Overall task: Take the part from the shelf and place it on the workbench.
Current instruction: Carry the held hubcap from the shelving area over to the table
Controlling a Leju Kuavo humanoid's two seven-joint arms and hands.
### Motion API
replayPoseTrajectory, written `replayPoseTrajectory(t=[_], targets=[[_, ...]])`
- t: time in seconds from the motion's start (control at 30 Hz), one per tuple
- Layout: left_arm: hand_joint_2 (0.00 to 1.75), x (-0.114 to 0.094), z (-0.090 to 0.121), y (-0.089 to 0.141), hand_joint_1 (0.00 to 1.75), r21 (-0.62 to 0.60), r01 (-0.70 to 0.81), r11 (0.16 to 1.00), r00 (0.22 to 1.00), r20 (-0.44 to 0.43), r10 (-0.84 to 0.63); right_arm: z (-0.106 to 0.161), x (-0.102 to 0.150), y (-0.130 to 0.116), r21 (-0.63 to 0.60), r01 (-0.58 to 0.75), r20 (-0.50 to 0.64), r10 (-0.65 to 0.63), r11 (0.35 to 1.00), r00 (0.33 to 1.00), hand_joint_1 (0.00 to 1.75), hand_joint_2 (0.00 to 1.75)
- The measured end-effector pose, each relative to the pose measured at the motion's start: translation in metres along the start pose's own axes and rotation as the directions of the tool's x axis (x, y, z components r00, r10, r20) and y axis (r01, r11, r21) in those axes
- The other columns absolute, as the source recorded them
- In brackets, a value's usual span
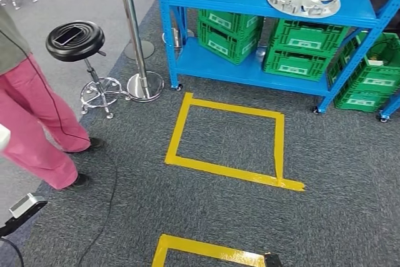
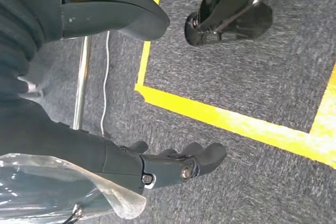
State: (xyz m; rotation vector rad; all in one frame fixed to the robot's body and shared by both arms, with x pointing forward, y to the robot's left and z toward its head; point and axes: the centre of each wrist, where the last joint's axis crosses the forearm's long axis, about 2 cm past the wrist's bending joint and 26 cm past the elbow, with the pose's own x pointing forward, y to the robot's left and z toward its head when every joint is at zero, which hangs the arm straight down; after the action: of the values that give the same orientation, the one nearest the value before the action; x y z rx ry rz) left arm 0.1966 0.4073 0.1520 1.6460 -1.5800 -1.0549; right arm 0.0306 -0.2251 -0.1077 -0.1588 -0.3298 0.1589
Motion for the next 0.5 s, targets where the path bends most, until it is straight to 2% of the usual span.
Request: replayPoseTrajectory(t=[0.5], targets=[[1.75,-0.0028,0.0017,0.0006,1.75,0.003,0.005,1.0,1.0,-0.006,-0.005,0.0003,-0.0022,-0.0004,0.009,-0.001,0.0,0.001,1.0,1.0,0.0,1.75]])
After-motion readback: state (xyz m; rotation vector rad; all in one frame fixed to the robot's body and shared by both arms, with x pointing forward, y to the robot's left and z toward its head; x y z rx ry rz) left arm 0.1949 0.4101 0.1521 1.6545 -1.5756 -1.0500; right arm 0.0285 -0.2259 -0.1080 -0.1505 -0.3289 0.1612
